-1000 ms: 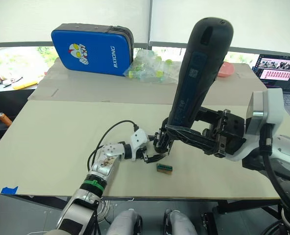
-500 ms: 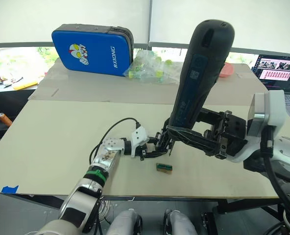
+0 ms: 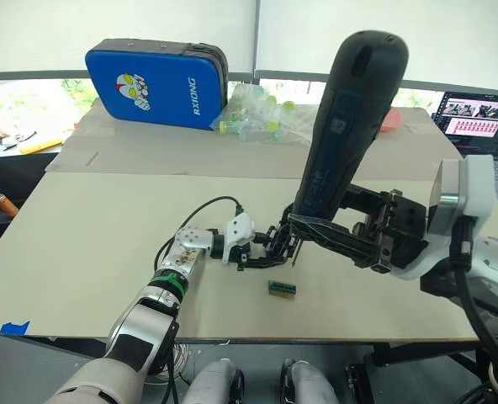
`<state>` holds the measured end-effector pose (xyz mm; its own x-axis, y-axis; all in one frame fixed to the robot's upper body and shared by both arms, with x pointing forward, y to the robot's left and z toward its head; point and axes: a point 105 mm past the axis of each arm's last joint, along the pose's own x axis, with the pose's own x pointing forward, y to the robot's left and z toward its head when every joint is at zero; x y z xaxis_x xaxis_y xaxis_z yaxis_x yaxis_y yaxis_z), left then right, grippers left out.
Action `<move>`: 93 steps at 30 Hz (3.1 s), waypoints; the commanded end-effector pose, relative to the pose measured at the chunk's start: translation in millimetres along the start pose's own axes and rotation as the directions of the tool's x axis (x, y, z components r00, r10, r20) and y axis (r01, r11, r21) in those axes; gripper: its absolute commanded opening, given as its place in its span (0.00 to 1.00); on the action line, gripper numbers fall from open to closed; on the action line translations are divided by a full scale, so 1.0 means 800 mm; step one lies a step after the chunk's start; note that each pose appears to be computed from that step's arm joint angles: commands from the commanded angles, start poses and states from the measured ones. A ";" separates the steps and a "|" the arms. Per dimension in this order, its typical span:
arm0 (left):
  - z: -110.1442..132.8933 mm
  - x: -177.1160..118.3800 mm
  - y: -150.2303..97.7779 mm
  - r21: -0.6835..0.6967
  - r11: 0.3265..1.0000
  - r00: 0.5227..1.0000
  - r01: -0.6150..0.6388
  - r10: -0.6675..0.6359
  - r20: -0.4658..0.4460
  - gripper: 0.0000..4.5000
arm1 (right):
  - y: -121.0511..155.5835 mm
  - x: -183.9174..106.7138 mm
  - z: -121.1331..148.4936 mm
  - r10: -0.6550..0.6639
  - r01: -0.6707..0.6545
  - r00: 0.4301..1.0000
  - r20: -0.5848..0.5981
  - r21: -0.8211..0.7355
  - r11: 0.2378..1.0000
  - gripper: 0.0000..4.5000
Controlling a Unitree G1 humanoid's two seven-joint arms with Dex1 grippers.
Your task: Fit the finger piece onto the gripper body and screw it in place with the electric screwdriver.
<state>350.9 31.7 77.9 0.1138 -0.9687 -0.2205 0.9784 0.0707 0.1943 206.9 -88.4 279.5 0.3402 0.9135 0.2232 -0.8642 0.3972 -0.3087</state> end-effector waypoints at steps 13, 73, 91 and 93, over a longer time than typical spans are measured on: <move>-0.016 -0.040 -0.017 0.012 0.998 0.998 -0.068 0.068 -0.005 1.00 | 0.007 -0.002 0.018 0.001 0.001 0.999 0.043 -0.034 0.999 0.42; -0.018 -0.017 -0.026 -0.093 0.954 0.958 -0.285 0.279 -0.073 0.50 | 0.006 0.010 0.030 0.041 -0.038 0.996 0.078 -0.036 0.999 0.42; -0.007 -0.012 -0.024 -0.063 0.968 0.969 -0.244 0.240 -0.061 0.50 | -0.041 0.058 0.025 0.035 -0.028 0.997 0.065 -0.119 0.992 0.42; -0.006 -0.013 -0.023 -0.056 0.967 0.968 -0.247 0.244 -0.067 0.50 | -0.041 0.060 0.025 0.037 -0.028 0.996 0.076 -0.110 0.994 0.42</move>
<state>333.1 40.4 77.3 0.3629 -0.9117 -0.1928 0.9256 0.3288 0.1872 252.4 -59.5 303.2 0.3126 0.9222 0.2277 -0.8506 0.3784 -0.3650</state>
